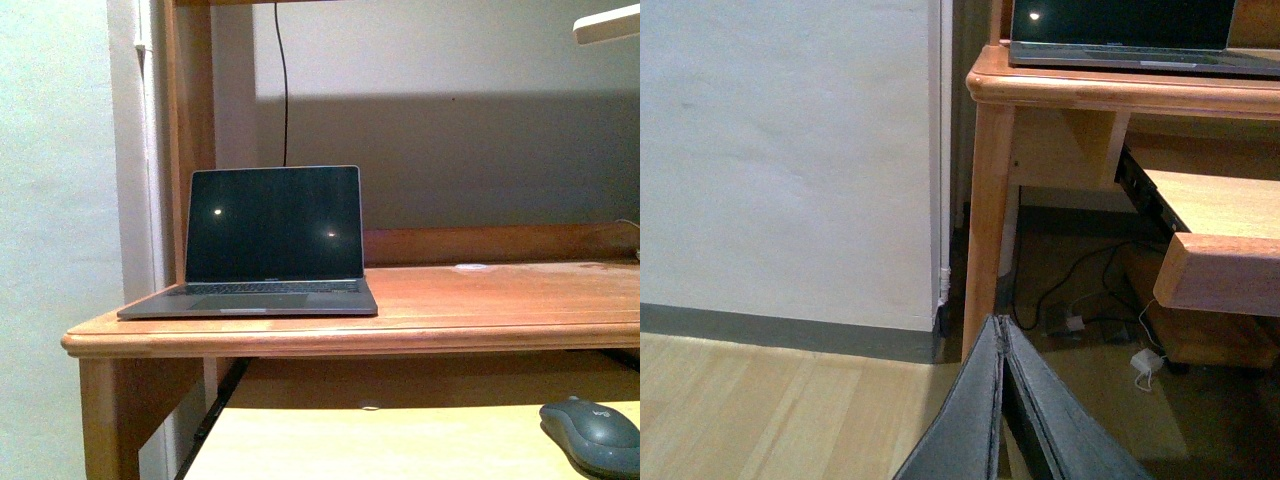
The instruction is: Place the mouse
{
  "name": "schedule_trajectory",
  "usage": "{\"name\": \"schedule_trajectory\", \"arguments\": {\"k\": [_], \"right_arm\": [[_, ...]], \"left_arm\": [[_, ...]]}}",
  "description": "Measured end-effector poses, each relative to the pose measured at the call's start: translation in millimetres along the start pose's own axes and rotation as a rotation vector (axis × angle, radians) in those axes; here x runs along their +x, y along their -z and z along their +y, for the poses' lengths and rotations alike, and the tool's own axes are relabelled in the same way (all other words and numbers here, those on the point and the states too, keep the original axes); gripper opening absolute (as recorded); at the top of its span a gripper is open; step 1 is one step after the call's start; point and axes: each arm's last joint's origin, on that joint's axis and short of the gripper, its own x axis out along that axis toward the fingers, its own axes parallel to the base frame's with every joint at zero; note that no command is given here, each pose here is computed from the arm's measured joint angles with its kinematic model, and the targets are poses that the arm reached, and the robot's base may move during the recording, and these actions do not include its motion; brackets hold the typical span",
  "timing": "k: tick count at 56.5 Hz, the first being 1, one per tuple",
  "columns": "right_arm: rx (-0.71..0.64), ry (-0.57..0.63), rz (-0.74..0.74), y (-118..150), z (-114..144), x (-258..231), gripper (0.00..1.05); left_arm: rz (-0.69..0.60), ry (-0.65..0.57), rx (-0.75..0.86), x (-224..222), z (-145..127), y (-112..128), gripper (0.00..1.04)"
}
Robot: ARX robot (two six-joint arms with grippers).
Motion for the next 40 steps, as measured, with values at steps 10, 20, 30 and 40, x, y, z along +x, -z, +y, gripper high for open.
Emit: {"name": "schedule_trajectory", "arguments": {"k": [10,20,30,40], "right_arm": [[-0.021,-0.016,-0.004,-22.7,20.2,42.0,0.97],[-0.082,-0.05,0.044,-30.1,43.2,81.4,0.97],[-0.251,-0.027,0.178,-28.9,65.4,121.3,0.97],[-0.341,0.013,0.278,-26.7,73.2,138.1,0.97]], "left_arm": [[0.0,0.0,0.0,0.0,0.0,0.0,0.03],[0.0,0.0,0.0,0.0,0.1,0.0,0.13],[0.0,0.0,0.0,0.0,0.1,0.0,0.52],[0.0,0.0,0.0,0.0,0.1,0.0,0.79]]}}
